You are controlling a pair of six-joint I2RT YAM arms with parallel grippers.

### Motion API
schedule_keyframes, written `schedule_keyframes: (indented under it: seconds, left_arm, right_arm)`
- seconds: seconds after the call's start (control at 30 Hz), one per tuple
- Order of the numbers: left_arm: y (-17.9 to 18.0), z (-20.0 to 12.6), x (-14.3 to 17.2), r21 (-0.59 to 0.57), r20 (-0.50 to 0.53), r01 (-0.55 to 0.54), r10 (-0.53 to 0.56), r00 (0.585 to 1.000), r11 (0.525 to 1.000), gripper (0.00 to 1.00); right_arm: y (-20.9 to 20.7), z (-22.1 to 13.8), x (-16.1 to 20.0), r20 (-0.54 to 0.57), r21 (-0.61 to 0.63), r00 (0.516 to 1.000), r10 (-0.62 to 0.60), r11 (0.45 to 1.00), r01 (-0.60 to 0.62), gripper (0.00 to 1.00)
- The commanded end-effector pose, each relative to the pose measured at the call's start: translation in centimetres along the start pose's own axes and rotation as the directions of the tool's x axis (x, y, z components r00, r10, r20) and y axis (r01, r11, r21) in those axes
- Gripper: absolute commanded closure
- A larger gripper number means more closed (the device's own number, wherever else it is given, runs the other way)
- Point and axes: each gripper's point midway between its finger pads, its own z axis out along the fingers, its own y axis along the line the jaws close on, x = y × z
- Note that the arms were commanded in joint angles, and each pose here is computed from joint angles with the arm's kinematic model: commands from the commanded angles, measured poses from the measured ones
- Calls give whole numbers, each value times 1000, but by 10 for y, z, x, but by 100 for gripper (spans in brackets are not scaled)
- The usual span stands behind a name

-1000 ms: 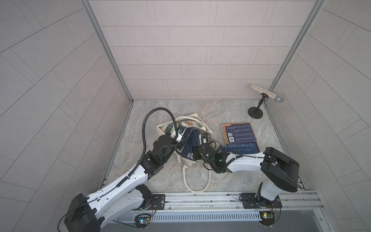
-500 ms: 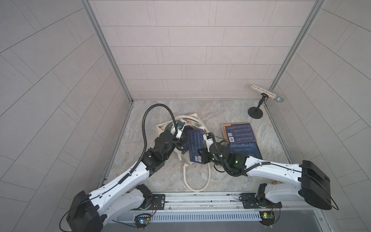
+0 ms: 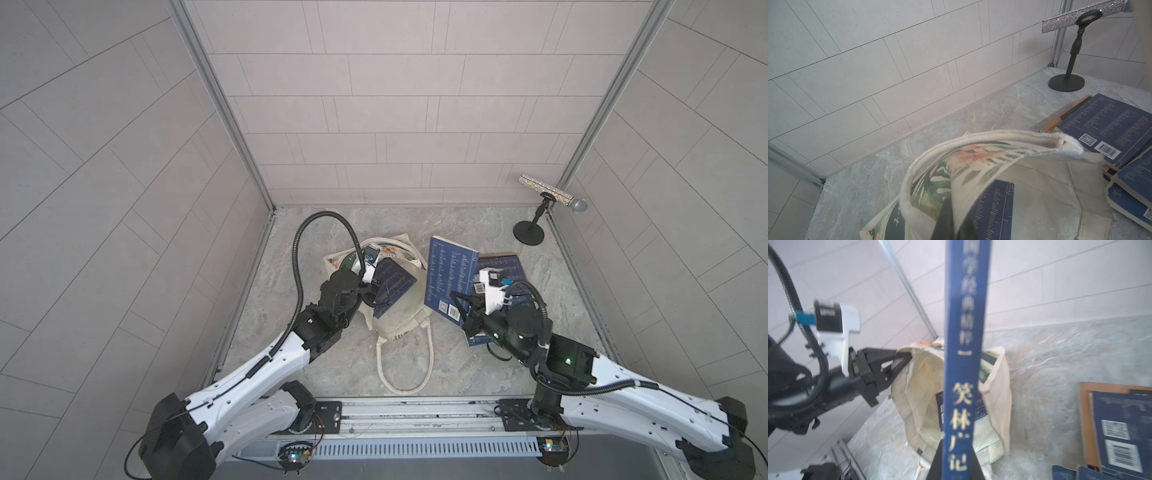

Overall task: Take out the books from the canvas bag
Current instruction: Pick up the book from the canvas bag, then place the book on the book.

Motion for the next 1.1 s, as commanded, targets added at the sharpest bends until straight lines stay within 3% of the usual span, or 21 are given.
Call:
schedule_keyframes:
  seconds: [0.0, 0.2, 0.43, 0.6, 0.7, 0.83, 1.07]
  left_arm:
    - [9, -1, -13, -28, 17, 25, -25, 1000, 999, 100]
    - [5, -1, -13, -9, 19, 25, -25, 1000, 1000, 100]
    - [5, -1, -13, -6, 21, 26, -25, 999, 1000, 100]
    - [4, -2, -13, 2, 23, 27, -27, 999, 1000, 100]
    - [4, -2, -14, 4, 25, 27, -28, 999, 1000, 100]
    - [2, -2, -14, 12, 25, 27, -27, 999, 1000, 100]
    - [2, -2, -15, 14, 29, 28, -28, 999, 1000, 100]
  right_arm:
    - [-51, -15, -8, 81, 213, 996, 26, 976, -42, 100]
    - [-103, -35, -2, 203, 325, 960, 193, 912, -252, 100]
    - [-133, -35, 10, 278, 363, 916, 289, 852, -379, 100]
    - [-146, -9, 20, 300, 290, 865, 402, 825, -484, 100]
    - [-157, 0, 13, 363, 235, 808, 463, 794, -561, 100]
    - [-171, 6, -3, 438, 207, 775, 456, 788, -580, 100]
    - [-220, 13, 18, 512, 294, 689, 513, 649, -702, 100]
